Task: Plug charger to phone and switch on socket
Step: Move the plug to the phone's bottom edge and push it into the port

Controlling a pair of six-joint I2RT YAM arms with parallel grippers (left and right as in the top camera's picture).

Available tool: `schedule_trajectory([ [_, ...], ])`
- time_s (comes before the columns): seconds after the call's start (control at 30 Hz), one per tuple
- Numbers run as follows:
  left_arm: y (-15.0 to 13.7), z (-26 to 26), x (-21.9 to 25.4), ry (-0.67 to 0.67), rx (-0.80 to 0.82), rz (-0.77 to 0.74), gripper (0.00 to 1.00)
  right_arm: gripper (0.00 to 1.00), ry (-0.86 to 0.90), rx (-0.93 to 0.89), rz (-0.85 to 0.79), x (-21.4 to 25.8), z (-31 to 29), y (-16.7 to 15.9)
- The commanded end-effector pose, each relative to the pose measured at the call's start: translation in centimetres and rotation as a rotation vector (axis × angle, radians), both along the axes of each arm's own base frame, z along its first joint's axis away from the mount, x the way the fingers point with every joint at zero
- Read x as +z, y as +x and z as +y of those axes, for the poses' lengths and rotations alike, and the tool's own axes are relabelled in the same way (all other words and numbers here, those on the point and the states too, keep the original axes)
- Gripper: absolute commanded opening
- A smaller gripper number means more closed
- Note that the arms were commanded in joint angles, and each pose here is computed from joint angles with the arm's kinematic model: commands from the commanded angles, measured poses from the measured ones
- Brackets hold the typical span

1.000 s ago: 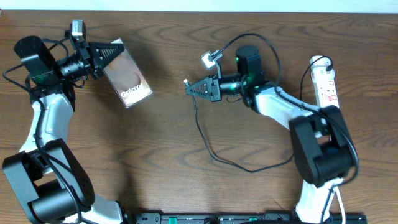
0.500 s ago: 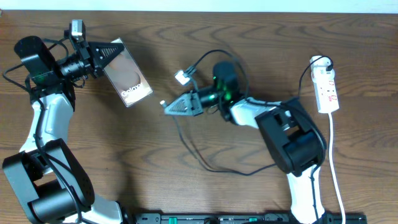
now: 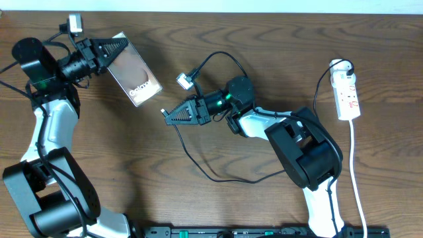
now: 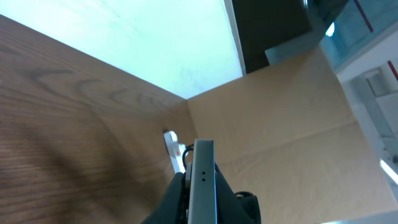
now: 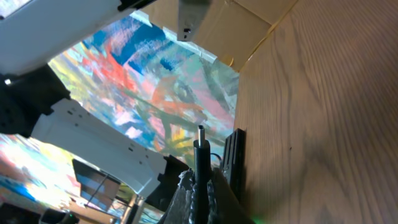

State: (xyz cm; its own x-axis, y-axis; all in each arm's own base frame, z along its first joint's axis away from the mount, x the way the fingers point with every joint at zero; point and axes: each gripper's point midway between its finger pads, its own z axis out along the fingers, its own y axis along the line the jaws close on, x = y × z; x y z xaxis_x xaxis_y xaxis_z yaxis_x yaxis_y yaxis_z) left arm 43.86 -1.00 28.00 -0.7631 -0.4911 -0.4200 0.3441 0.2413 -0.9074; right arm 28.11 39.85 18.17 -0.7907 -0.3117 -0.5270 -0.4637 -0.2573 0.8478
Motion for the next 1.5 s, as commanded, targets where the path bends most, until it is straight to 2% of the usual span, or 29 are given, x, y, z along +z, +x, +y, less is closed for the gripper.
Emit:
schedule_trajectory([
  [0.0, 0.4, -0.1, 1.7, -0.010, 0.031, -0.004, 0.07, 0.01, 0.001, -0.041, 0.054, 0.8, 0.5, 0.6],
  [0.37, 1.1, -2.3, 1.7, -0.006, 0.029, -0.012, 0.07, 0.01, 0.073, -0.082, 0.034, 2.8, 0.4, 0.9],
  [0.97, -0.6, -3.3, 1.9, 0.011, -0.085, -0.048, 0.07, 0.01, 0.093, -0.101, -0.003, 3.0, -0.1, 1.4],
  [1.47, -0.7, -4.0, 1.9, 0.011, -0.102, -0.048, 0.07, 0.01, 0.109, -0.134, -0.005, 3.3, 0.0, 2.0],
])
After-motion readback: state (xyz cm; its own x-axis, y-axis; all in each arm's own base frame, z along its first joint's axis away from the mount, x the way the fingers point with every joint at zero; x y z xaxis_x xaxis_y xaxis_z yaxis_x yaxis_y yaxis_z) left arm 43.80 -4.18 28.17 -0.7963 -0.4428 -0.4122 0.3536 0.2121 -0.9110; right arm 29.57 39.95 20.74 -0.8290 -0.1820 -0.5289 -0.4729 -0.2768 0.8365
